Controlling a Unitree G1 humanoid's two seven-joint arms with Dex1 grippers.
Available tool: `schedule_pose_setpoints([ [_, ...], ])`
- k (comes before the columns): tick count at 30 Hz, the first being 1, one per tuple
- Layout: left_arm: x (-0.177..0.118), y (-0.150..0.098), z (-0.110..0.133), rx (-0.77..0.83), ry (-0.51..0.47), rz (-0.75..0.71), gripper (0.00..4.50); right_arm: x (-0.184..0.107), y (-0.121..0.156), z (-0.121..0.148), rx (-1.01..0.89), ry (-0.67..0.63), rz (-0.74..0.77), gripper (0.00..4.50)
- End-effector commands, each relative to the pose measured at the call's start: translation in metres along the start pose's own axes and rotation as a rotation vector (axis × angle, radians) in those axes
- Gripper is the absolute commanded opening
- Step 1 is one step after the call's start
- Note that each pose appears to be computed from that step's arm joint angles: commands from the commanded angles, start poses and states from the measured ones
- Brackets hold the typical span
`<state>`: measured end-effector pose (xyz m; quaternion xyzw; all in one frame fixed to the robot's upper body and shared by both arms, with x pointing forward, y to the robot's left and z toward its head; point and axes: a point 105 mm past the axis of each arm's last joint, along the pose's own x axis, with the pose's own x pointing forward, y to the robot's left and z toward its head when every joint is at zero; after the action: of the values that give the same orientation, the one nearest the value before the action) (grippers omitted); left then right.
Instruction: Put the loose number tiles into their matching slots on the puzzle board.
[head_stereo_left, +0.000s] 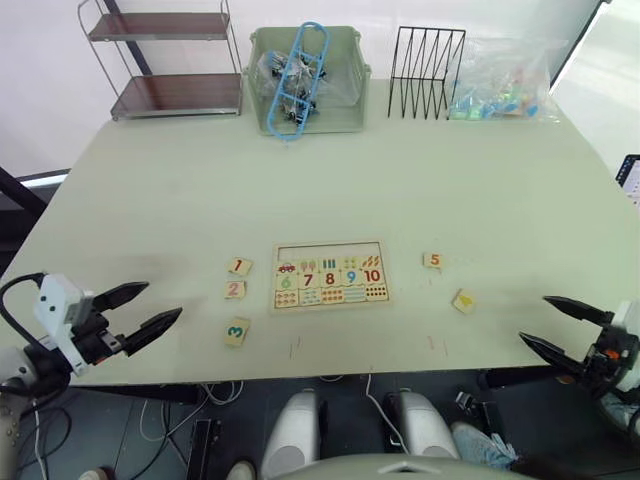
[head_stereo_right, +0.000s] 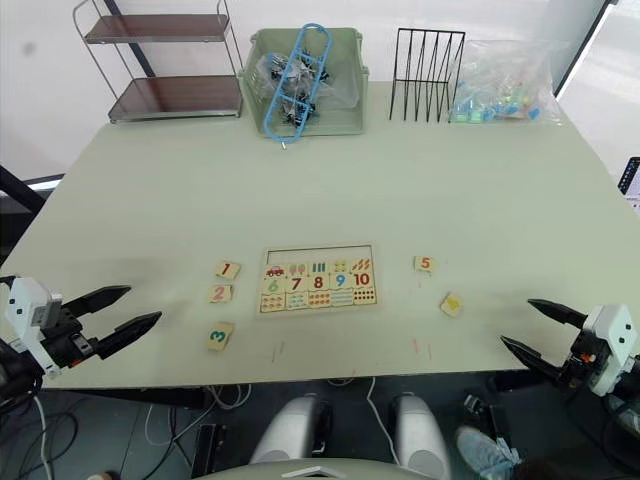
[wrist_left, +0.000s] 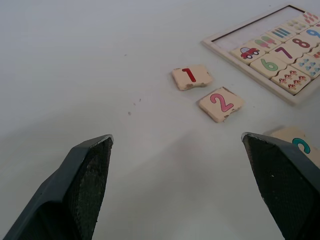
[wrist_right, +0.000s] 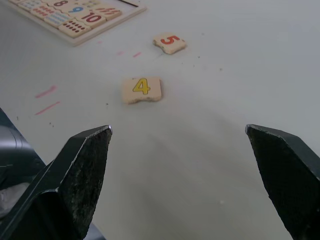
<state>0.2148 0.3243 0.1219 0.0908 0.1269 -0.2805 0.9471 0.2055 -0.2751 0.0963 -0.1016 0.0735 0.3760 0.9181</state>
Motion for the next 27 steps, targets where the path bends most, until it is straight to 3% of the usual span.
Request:
schedule_pose_setpoints([
  [1,0.002,0.006,0.009,0.047,-0.007,-0.029,4.38,0.001,0.001,0.019,-0.032,-0.072,0.002,4.50],
  [11,0.030,0.019,0.026,0.130,0.002,-0.202,4.38,0.009,0.018,0.040,-0.033,-0.151,0.101,4.50],
  [27,0.085,0.035,0.047,0.407,0.131,-0.507,4.38,0.018,0.029,0.058,-0.052,-0.235,0.166,4.50],
])
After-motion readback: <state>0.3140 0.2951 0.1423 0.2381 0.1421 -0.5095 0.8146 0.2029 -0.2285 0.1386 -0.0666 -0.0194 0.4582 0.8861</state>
